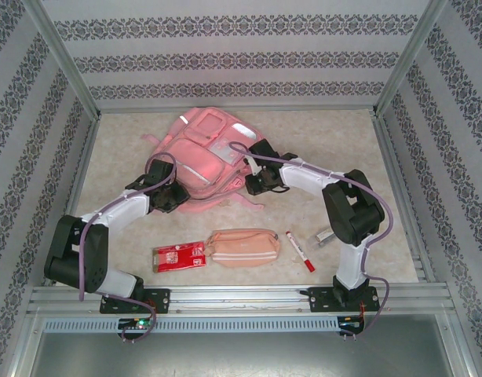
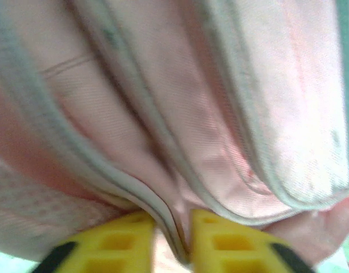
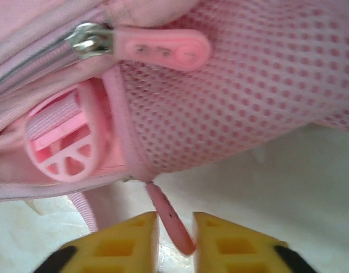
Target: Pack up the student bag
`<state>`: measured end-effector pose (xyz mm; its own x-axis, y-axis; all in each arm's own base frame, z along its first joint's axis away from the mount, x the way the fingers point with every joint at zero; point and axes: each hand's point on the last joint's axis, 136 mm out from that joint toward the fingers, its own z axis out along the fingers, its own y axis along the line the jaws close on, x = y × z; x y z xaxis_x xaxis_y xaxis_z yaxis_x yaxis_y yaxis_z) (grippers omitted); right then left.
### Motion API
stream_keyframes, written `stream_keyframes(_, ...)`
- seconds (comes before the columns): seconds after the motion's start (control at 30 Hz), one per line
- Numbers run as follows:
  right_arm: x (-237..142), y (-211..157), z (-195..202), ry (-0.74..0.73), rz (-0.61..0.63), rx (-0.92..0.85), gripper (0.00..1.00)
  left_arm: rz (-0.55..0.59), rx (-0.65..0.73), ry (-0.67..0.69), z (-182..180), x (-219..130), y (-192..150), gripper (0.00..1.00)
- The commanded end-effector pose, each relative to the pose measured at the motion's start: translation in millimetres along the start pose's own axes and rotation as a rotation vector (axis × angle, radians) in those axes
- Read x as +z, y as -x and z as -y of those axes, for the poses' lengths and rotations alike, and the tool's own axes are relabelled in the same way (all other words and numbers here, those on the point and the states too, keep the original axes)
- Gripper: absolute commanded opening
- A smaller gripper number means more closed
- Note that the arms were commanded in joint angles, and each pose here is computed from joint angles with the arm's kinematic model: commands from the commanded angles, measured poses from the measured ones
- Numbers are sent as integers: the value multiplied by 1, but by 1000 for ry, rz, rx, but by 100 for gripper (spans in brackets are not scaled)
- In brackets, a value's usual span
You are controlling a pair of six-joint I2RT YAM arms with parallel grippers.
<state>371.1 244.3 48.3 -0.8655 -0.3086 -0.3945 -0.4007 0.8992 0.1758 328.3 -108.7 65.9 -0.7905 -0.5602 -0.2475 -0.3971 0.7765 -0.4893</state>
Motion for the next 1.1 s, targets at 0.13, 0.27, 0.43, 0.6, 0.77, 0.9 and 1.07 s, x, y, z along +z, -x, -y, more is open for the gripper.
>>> stream_keyframes(0.13, -60, 6, -13, 94, 92, -1, 42, 10, 155, -218, 59, -50, 7, 44)
stream_keyframes(0.27, -78, 13, -20, 131, 133, -32, 48, 27, 275, -216, 69, -73, 11, 45)
stream_keyframes(0.43, -72, 32, -14, 153, 119, -38, 51, -53, 775, -174, 101, -77, -8, 47)
stream_keyframes(0.6, -71, 56, 1, 119, 140, 78, 53, -83, 915, -68, 107, -47, 7, 60)
stream_keyframes(0.77, -75, 63, 11, 132, 165, 165, 55, -129, 1010, -3, 114, -14, 8, 64)
stream_keyframes(0.9, -77, 63, 0, 215, 153, 134, 56, -160, 989, 104, 110, 17, 13, 64)
stream_keyframes(1.07, -78, 68, 0, 237, 174, 72, 56, -175, 975, 233, 93, 45, 21, 64)
